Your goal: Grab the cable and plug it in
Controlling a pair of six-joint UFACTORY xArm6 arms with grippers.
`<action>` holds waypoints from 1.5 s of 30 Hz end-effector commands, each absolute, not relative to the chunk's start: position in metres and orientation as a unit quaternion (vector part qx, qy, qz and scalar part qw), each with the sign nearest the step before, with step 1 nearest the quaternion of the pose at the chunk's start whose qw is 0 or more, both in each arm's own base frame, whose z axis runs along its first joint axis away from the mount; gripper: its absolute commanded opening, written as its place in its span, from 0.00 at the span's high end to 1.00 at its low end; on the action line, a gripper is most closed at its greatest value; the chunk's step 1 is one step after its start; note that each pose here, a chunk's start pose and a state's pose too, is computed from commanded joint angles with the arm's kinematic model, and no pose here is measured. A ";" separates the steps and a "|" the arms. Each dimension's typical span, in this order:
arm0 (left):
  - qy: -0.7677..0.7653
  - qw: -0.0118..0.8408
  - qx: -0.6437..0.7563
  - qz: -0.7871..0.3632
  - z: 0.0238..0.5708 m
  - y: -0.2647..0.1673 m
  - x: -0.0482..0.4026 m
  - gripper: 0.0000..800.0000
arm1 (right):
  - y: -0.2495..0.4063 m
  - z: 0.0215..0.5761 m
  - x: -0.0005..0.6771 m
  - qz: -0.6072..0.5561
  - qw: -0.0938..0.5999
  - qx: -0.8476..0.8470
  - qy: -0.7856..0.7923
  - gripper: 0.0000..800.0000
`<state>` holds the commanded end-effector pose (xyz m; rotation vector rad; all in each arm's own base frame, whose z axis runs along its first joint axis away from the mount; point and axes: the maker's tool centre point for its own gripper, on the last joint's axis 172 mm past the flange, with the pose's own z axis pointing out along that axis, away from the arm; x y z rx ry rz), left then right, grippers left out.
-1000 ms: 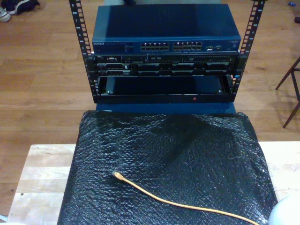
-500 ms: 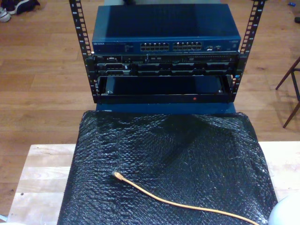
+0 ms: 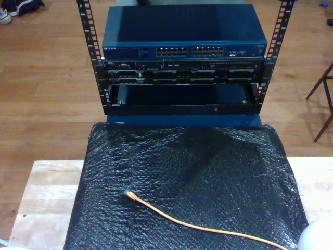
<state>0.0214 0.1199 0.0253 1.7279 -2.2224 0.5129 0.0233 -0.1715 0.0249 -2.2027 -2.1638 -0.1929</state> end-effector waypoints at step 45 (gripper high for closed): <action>-0.724 0.218 0.643 0.126 0.156 0.139 0.085 0.00 | -0.223 0.197 0.073 -0.076 0.069 -0.835 -0.540 0.00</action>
